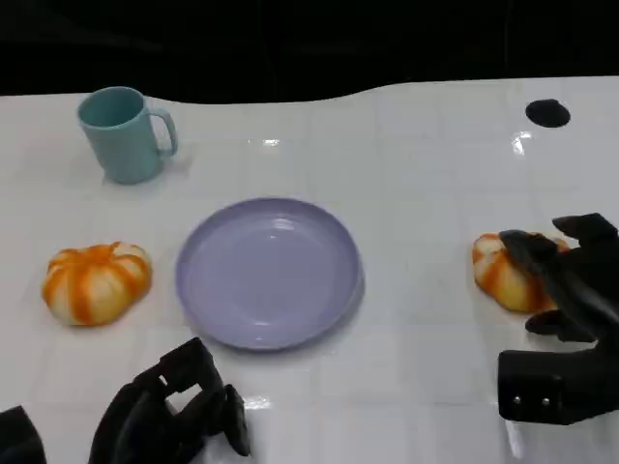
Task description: Grasp the bread from the table and place it into the plate.
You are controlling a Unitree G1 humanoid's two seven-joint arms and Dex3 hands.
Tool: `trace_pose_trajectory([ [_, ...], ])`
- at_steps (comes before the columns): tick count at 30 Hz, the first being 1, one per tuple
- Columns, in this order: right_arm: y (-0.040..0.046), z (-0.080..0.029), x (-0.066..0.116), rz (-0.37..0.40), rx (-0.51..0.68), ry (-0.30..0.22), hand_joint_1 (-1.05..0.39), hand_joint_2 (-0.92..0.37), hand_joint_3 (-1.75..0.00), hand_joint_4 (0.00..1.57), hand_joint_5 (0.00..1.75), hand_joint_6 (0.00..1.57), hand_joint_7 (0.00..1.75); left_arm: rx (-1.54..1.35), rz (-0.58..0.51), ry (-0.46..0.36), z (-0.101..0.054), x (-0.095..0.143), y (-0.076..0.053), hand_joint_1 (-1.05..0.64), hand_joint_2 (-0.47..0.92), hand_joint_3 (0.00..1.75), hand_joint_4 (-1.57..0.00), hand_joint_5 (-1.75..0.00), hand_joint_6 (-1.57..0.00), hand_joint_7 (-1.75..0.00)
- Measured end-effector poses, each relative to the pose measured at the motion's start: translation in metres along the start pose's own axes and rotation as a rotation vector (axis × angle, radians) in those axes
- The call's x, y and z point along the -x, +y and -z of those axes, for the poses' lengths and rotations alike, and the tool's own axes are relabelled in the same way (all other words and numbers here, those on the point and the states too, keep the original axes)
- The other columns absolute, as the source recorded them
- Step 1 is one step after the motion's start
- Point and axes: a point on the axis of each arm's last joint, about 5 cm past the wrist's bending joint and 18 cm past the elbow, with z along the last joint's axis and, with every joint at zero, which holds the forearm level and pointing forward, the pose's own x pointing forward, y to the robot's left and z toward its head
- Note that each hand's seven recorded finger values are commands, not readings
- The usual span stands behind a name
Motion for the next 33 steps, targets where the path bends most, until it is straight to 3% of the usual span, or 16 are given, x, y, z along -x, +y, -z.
trace_pose_trajectory([
  [14, 0.0109, -0.005, -0.017, -0.007, -0.025, 0.034, -0.53, -0.88, 0.00, 0.20, 0.34, 0.34, 0.01, -0.004, 0.003, -0.004, -0.001, 0.000, 0.000, -0.64, 0.92, 0.22, -0.80, -1.75, -0.68, -1.62],
  [17, 0.0134, -0.007, -0.019, -0.003, -0.037, 0.034, -0.49, -0.88, 0.00, 0.28, 0.31, 0.38, 0.02, -0.004, 0.002, -0.003, -0.001, 0.000, 0.000, -0.65, 0.92, 0.22, -0.80, -1.75, -0.68, -1.62],
  [21, 0.0165, -0.008, -0.020, 0.006, -0.059, 0.035, -0.39, -0.86, 0.00, 0.64, 0.23, 0.60, 0.03, -0.004, 0.003, -0.002, -0.001, 0.001, -0.001, -0.66, 0.92, 0.21, -0.80, -1.75, -0.68, -1.62],
  [22, 0.0173, -0.008, -0.020, 0.010, -0.061, 0.034, -0.33, -0.86, 0.00, 0.87, 0.28, 0.74, 0.07, -0.004, 0.004, -0.003, -0.001, 0.001, -0.001, -0.66, 0.92, 0.21, -0.80, -1.75, -0.68, -1.62],
  [24, 0.0186, -0.009, -0.020, 0.030, -0.075, 0.033, -0.27, -0.85, 0.00, 1.03, 0.43, 0.91, 0.08, -0.006, 0.006, -0.004, -0.001, 0.000, -0.001, -0.66, 0.92, 0.21, -0.80, -1.75, -0.68, -1.63],
  [25, 0.0188, -0.009, -0.020, 0.044, -0.083, 0.033, -0.24, -0.88, -0.01, 1.01, 0.73, 1.05, 0.07, -0.006, 0.006, -0.004, -0.001, 0.000, -0.001, -0.66, 0.92, 0.21, -0.81, -1.75, -0.68, -1.63],
  [27, 0.0186, -0.009, -0.021, 0.067, -0.095, 0.028, -0.21, -0.90, -0.01, 0.98, 1.04, 1.20, 0.07, -0.006, 0.006, -0.004, -0.001, 0.000, -0.001, -0.66, 0.92, 0.21, -0.81, -1.75, -0.68, -1.63],
  [28, 0.0186, -0.009, -0.021, 0.076, -0.104, 0.027, -0.20, -0.91, -0.06, 0.93, 1.32, 1.30, 0.10, -0.005, 0.005, -0.003, -0.001, 0.001, -0.001, -0.65, 0.92, 0.21, -0.81, -1.75, -0.68, -1.63],
  [29, 0.0187, -0.009, -0.021, 0.082, -0.108, 0.026, -0.20, -0.91, -0.14, 0.89, 1.51, 1.33, 0.15, -0.005, 0.006, -0.003, -0.001, 0.001, -0.001, -0.65, 0.92, 0.21, -0.81, -1.75, -0.68, -1.63],
  [30, 0.0187, -0.009, -0.021, 0.090, -0.109, 0.022, -0.20, -0.91, -0.20, 0.87, 1.62, 1.26, 0.35, -0.005, 0.006, -0.003, -0.001, 0.001, -0.001, -0.65, 0.92, 0.21, -0.81, -1.75, -0.68, -1.63],
  [31, 0.0188, -0.009, -0.021, 0.096, -0.106, 0.016, -0.20, -0.89, -0.27, 0.87, 1.70, 1.05, 0.91, -0.006, 0.006, -0.003, -0.001, 0.001, -0.001, -0.65, 0.92, 0.22, -0.81, -1.75, -0.68, -1.63],
  [32, 0.0192, -0.009, -0.021, 0.103, -0.101, 0.013, -0.20, -0.88, -0.32, 0.87, 1.72, 0.90, 1.24, -0.006, 0.006, -0.003, -0.001, 0.001, -0.001, -0.65, 0.92, 0.21, -0.81, -1.75, -0.68, -1.63],
  [33, 0.0198, -0.009, -0.021, 0.115, -0.098, 0.011, -0.19, -0.84, -0.35, 0.88, 1.73, 0.82, 1.44, -0.006, 0.006, -0.003, -0.001, 0.001, -0.001, -0.65, 0.92, 0.21, -0.81, -1.75, -0.68, -1.63],
])
